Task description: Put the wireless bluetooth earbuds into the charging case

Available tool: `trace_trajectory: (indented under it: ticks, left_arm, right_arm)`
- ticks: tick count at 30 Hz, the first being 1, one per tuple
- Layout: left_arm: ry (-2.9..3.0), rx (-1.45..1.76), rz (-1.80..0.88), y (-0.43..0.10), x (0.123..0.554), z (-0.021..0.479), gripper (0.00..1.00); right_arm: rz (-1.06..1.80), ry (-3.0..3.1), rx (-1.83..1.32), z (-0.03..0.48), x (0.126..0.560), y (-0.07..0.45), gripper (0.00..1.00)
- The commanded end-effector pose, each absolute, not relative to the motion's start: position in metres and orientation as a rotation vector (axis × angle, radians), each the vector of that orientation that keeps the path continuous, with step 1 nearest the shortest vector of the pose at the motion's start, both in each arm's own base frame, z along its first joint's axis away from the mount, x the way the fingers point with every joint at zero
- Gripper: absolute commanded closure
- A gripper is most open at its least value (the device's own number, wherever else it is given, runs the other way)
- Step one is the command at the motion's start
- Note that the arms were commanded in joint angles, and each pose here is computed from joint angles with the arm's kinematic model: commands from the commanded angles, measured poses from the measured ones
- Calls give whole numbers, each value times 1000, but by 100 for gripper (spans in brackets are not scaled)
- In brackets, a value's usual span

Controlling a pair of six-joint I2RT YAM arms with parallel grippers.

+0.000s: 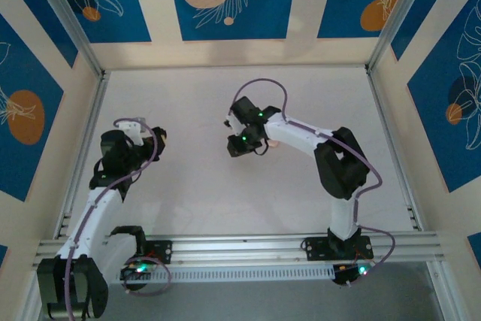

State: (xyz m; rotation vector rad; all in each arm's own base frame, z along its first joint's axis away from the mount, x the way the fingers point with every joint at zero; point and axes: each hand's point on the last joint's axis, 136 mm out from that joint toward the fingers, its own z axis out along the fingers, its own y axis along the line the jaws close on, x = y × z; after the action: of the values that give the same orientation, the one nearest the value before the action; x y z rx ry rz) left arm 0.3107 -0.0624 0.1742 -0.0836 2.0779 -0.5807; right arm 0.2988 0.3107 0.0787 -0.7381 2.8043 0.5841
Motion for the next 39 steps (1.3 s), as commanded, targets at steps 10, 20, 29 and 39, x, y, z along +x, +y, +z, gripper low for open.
trace_trajectory:
  ticks: [10,20,29,39]
  left_arm:
    - [2056,-8,-655,-86,318,184,87]
    - [2062,6,-647,-89,318,188,87]
    - [2069,13,-650,-92,320,185,87]
    - [2068,18,-653,-93,319,184,87]
  right_arm:
    - [544,2759,-1386,46,239,283,83]
    - [449,2717,-1588,24,229,274,82]
    - [463,2710,-1565,42,233,278,69]
    - [459,3019,-819,99,266,278,61]
